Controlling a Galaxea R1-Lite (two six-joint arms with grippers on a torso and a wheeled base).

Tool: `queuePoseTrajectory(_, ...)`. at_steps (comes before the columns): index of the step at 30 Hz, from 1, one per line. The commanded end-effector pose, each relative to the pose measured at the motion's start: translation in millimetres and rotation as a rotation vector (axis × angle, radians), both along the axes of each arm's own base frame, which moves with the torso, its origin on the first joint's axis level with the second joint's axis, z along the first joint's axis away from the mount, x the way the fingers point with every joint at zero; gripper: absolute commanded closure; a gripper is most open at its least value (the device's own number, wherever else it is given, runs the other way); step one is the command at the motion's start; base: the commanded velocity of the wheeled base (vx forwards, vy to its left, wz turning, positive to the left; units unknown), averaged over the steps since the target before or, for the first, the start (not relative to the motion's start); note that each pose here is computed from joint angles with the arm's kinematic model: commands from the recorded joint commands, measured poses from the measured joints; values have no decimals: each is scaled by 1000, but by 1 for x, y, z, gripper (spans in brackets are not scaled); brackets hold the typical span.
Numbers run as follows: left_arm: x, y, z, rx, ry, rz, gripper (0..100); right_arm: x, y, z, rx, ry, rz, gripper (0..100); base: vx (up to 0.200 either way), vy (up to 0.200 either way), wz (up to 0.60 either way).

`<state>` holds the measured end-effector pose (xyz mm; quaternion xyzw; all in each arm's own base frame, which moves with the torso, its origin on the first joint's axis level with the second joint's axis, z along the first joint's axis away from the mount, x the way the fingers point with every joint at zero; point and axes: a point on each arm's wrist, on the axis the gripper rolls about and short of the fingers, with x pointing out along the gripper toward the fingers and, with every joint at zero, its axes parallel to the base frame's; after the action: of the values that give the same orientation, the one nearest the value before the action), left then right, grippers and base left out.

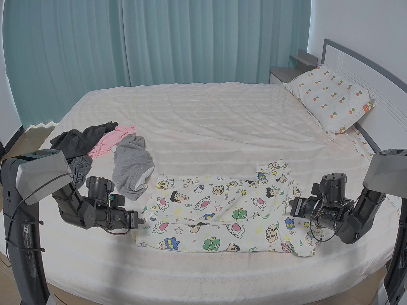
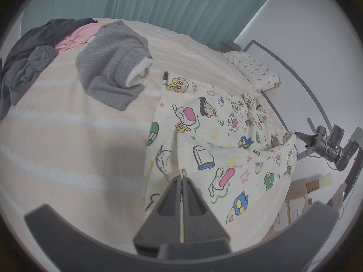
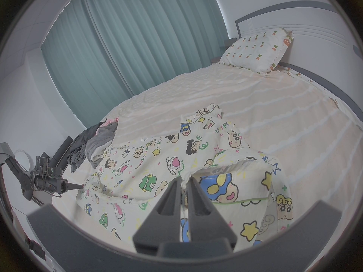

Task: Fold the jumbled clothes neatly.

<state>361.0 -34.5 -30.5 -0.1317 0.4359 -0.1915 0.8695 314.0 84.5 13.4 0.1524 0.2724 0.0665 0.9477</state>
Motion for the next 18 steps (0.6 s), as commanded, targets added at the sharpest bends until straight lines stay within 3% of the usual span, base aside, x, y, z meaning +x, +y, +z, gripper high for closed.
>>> queuePoseTrajectory(1, -8, 4, 6, 3, 4, 13, 100, 1, -1, 2, 3, -11, -5, 100, 0, 0, 0)
queuePoseTrajectory(9, -22, 11, 9, 6, 30, 32, 100, 0, 1, 3, 0, -16, 3, 100, 0, 0, 0)
queuePoseTrajectory(18, -17, 12, 16, 3, -7, 37, 100, 2, 1, -1, -2, -9, 3, 100, 0, 0, 0)
